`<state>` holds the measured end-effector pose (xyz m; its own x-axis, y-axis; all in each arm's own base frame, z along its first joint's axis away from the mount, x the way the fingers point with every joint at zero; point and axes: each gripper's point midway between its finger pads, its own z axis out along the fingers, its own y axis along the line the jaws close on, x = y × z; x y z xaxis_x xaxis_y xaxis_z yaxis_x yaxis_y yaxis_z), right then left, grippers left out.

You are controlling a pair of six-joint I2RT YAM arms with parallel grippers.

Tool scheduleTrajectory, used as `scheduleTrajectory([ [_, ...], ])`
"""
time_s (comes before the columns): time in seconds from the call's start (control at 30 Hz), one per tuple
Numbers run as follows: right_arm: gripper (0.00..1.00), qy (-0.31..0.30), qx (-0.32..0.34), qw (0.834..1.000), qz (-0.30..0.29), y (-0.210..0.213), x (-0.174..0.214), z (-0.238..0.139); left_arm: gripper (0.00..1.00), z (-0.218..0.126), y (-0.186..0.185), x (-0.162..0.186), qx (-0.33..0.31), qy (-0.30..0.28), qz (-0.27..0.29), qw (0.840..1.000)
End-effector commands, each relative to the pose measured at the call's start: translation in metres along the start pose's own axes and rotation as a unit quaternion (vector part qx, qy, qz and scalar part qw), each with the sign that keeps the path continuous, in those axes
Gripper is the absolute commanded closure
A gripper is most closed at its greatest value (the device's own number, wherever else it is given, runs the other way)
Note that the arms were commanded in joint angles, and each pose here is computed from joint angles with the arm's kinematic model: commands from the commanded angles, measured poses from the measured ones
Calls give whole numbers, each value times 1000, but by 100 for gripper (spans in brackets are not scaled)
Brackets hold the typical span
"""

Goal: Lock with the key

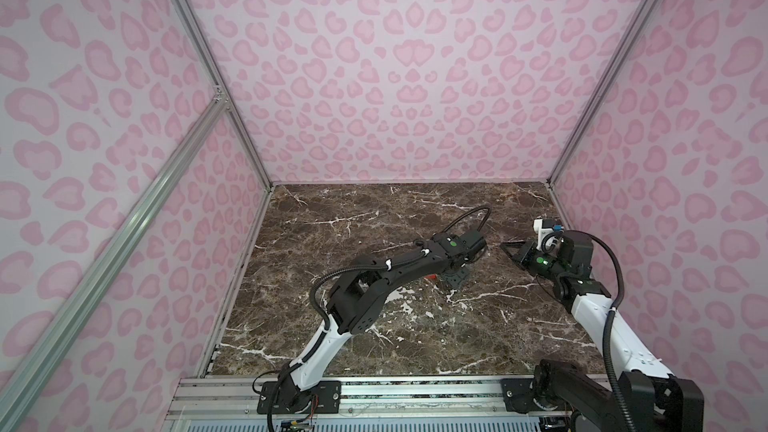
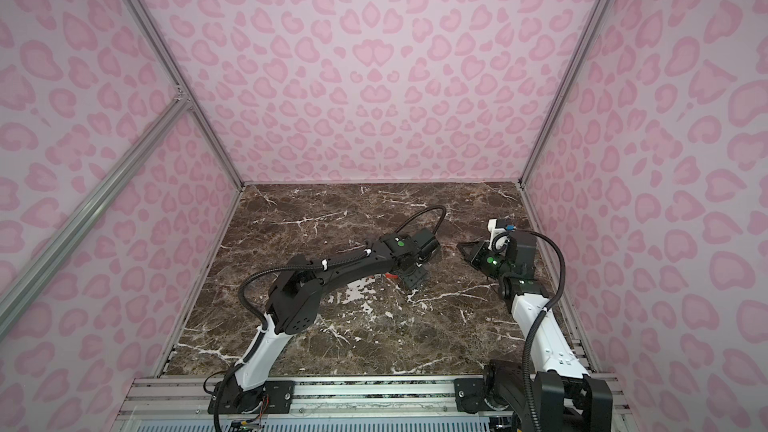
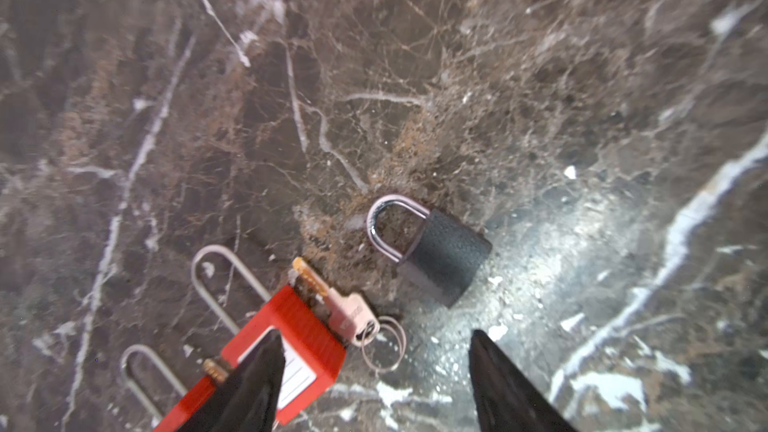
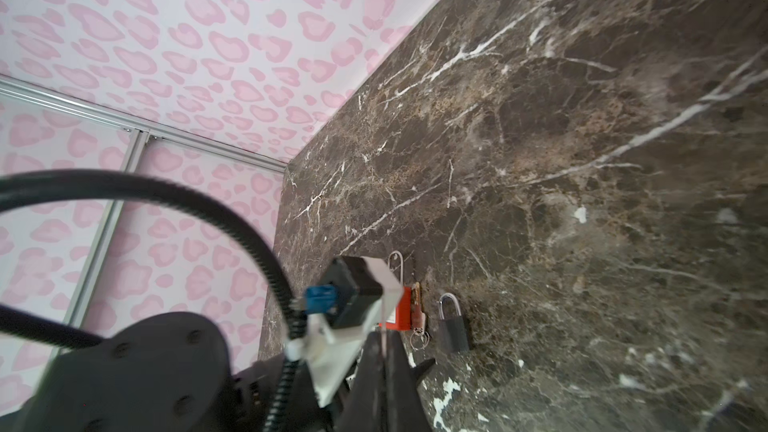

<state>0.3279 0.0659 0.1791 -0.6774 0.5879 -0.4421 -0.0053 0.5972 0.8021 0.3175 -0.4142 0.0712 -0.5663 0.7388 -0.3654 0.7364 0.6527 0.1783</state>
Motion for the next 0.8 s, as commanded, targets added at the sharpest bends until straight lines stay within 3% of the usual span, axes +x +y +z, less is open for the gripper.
scheduleTrajectory([
  [0.0,100,-10,13,1000,14,-11,1,4,28,-27,9,-14,-9,-38,-8,999],
  [0.43,100,-13,83,995,51,-54,53,40,28,-65,42,6,-12,-64,-86,994],
  [0.77,100,-19,104,991,76,-66,74,61,28,-68,55,23,5,-75,-131,988],
])
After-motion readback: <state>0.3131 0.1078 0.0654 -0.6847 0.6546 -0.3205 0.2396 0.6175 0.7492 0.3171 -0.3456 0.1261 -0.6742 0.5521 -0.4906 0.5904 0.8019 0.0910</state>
